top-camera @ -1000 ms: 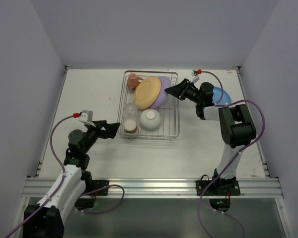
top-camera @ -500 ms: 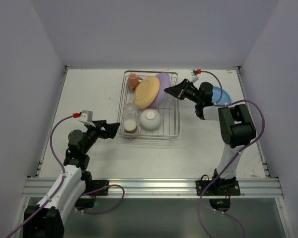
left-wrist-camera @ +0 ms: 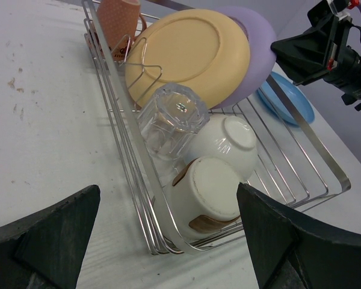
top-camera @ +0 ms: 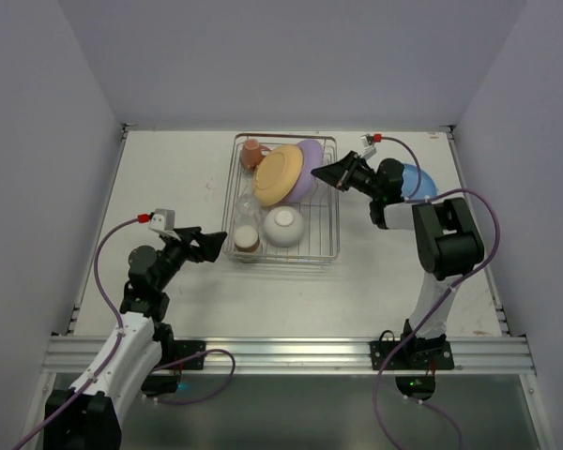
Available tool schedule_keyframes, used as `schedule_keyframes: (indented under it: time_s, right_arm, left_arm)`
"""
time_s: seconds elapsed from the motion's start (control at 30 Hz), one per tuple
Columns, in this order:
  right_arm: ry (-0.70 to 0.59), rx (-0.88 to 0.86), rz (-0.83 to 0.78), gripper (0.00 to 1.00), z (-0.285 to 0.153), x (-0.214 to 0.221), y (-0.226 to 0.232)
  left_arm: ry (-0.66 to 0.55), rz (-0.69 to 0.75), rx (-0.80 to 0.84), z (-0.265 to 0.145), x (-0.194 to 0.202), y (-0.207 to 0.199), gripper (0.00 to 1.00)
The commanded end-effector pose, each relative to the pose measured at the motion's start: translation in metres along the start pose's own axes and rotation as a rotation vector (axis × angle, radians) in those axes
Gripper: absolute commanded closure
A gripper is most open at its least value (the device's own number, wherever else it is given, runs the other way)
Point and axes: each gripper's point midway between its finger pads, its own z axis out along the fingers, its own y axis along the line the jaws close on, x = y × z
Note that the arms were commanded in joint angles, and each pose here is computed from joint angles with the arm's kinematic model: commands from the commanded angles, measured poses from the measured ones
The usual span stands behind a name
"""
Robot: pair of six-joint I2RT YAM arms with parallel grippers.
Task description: Unload the mixed dishes from the dish rack
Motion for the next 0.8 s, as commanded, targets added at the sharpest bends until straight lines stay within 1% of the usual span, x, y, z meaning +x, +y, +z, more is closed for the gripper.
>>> schedule_keyframes:
  time_s: [0.0, 0.03, 0.43, 0.77]
  right_arm:
    - [-0.106, -0.086, -0.097, 1.00, -0.011, -0.033, 0.035]
    - [-0.110, -0.090, -0.079, 1.00, -0.014, -0.034, 0.034]
    - [-0.156, -0.151, -0.091, 1.00, -0.034, -0.050, 0.055]
    - [-0.193, -0.186, -0.171, 1.00, -0.058, -0.061, 0.085]
  left_arm:
    - [-0.034, 0.037, 0.031, 0.001, -0.011, -0.006, 0.00]
    - [-0.033, 0.037, 0.029, 0.001, -0.010, -0.006, 0.00]
    - [-0.038, 0.040, 0.028, 0.000, -0.012, -0.006, 0.00]
    - [-0.044, 0.043, 0.034, 0.000, -0.014, -0.007, 0.00]
